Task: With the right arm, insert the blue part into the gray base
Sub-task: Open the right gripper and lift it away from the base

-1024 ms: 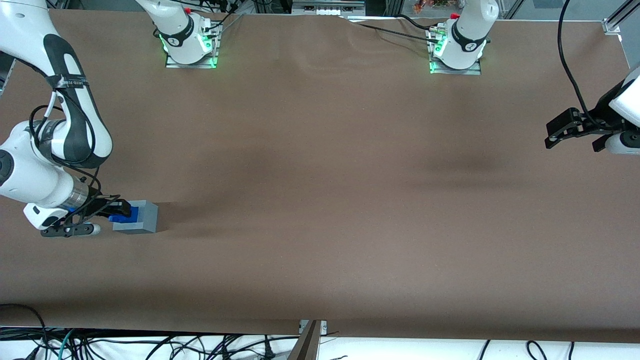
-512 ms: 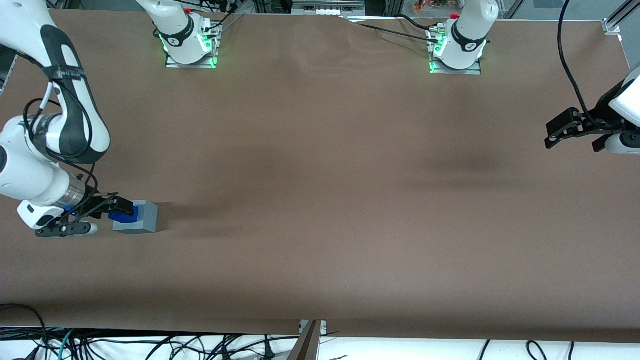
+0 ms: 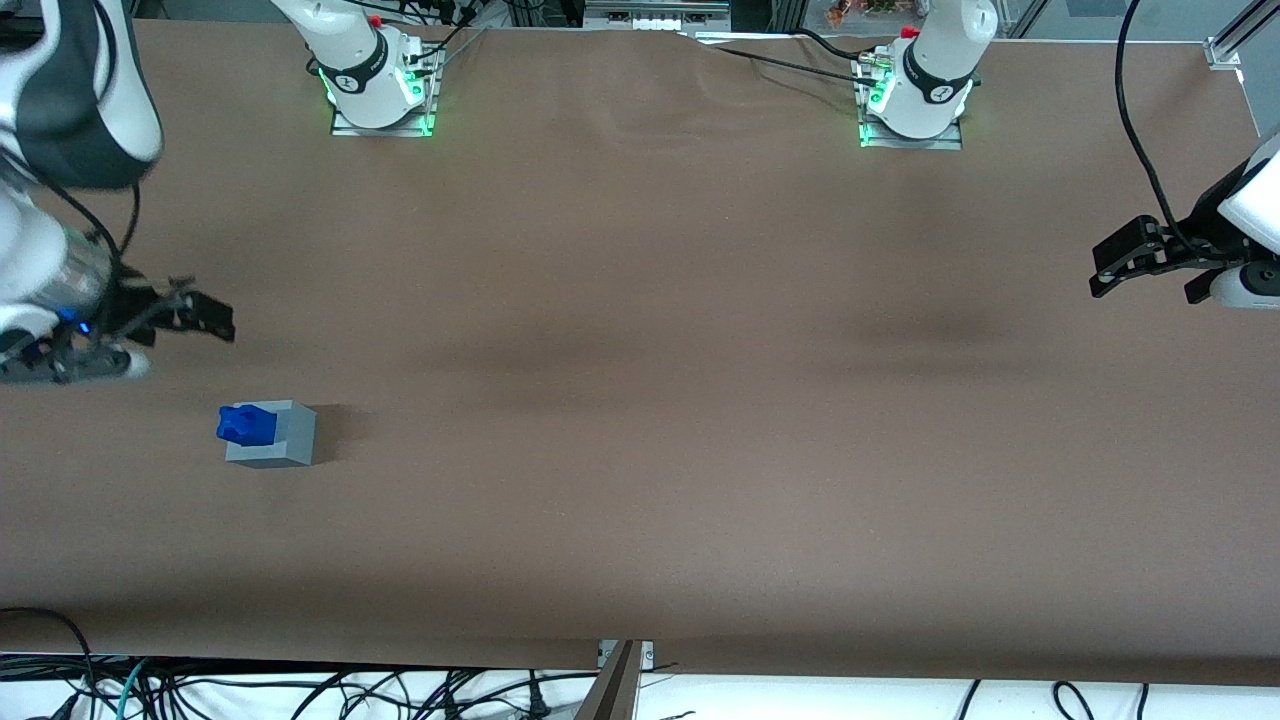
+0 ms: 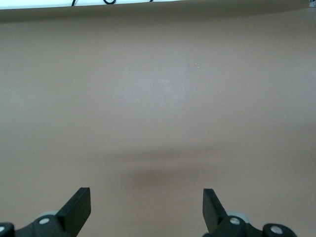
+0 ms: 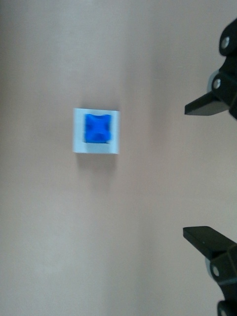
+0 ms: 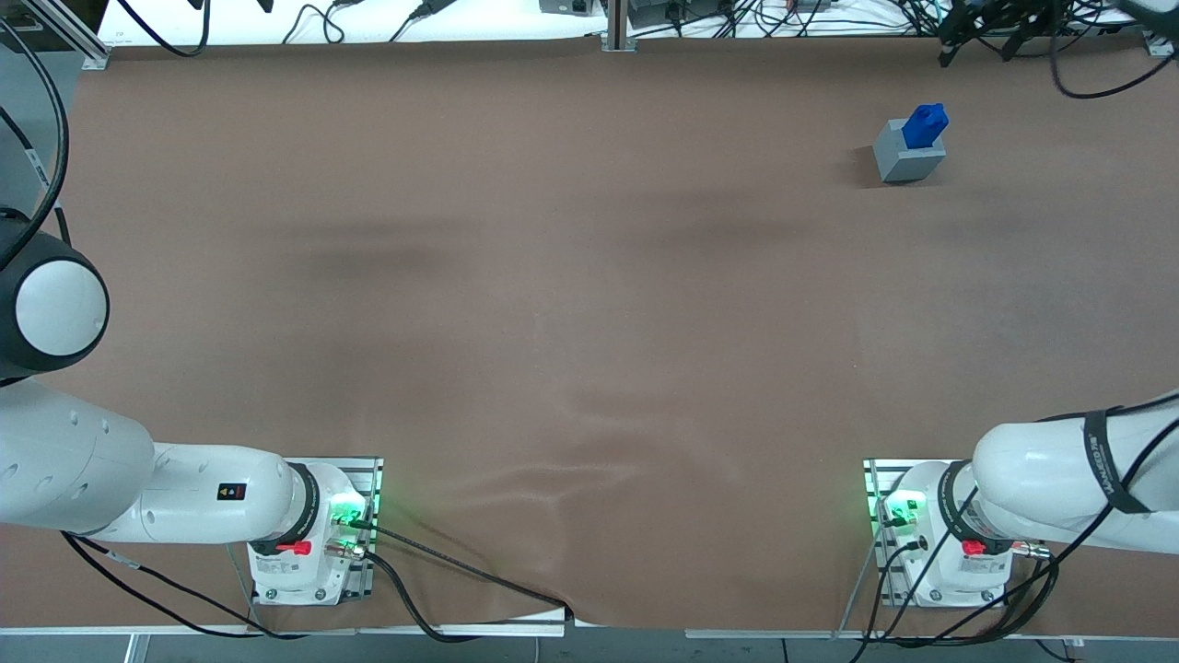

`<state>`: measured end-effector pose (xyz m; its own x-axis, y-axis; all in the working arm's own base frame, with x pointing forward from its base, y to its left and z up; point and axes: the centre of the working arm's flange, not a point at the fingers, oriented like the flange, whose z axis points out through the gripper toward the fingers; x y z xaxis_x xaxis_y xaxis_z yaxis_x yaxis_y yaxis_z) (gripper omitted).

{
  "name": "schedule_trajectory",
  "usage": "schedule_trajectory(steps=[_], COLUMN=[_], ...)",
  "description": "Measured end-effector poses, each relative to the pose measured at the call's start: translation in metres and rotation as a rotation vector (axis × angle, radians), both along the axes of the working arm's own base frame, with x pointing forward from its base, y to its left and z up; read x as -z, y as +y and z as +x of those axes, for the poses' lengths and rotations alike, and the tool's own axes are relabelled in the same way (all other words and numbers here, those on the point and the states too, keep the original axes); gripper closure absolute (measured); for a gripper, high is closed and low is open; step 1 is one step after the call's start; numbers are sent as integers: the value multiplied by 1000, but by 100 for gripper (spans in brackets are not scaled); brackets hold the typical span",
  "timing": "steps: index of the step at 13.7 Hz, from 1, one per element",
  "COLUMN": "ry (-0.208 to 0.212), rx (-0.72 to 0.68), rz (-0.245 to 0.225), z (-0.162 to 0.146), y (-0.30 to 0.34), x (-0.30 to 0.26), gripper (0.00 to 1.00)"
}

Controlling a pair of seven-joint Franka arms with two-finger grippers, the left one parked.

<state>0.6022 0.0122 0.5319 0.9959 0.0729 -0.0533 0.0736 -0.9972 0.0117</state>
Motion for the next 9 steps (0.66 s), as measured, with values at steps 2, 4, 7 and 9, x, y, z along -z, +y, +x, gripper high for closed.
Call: schedule_trajectory(steps=[2, 4, 7, 9], ry=[23, 25, 13, 12], rx=[6, 7, 8, 8], rz=[9, 5, 5, 5], z=[-25, -35, -36, -35], y=[6, 8, 8, 8], x=[-34, -48, -53, -53], gripper=[0, 0, 0, 0])
